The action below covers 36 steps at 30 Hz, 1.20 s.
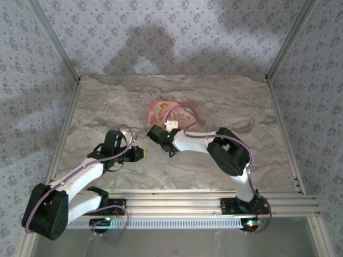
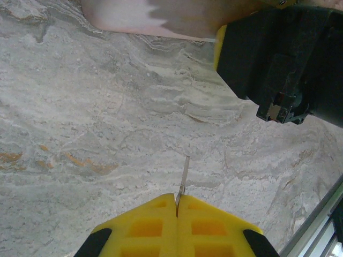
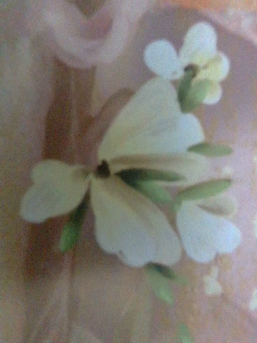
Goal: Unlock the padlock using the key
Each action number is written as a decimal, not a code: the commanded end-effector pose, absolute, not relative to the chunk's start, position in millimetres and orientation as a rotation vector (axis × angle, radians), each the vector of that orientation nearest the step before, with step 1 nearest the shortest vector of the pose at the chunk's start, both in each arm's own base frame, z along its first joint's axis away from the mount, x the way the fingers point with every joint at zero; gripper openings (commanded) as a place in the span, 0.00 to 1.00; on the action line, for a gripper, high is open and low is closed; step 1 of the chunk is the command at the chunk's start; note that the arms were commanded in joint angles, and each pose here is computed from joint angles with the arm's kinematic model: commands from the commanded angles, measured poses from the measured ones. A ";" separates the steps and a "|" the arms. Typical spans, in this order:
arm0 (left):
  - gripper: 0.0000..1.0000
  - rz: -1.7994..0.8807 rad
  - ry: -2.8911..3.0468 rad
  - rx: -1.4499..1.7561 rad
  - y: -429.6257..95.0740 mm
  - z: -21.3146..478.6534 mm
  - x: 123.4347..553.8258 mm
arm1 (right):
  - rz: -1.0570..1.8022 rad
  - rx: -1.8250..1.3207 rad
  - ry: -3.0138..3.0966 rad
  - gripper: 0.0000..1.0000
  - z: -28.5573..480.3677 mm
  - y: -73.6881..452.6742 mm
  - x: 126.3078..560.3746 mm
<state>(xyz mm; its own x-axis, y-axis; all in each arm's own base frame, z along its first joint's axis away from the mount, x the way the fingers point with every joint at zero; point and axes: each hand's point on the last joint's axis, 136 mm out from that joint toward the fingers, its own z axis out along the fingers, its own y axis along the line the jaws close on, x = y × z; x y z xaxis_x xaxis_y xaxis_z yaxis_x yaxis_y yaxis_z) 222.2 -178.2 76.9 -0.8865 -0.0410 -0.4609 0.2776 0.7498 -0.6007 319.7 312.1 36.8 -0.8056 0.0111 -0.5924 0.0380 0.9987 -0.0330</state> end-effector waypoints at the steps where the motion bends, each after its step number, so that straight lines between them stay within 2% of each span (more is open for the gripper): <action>1: 0.00 -0.985 2.469 0.230 -182.0 80.1 217.4 | -0.020 -0.028 2.535 0.20 48.1 317.1 317.4; 13: 0.00 -0.990 2.458 0.241 -182.4 81.9 216.4 | 0.026 -0.050 2.533 0.24 57.7 318.3 313.5; 22: 0.00 -0.985 2.461 0.244 -181.2 81.3 214.9 | 0.008 -0.025 2.504 0.40 61.2 316.3 318.6; 36: 0.00 -0.985 2.457 0.257 -181.0 83.8 212.6 | -0.069 0.011 2.451 0.41 58.6 309.8 330.6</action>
<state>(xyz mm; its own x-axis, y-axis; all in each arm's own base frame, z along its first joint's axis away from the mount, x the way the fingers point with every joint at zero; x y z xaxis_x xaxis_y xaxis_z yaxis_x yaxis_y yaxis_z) 218.1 -178.3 80.7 -0.8745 -0.0285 -0.4841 0.3074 0.7395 -0.5988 319.6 314.9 47.9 -0.8073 -0.0269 -0.5895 -0.0129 0.9995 -0.0279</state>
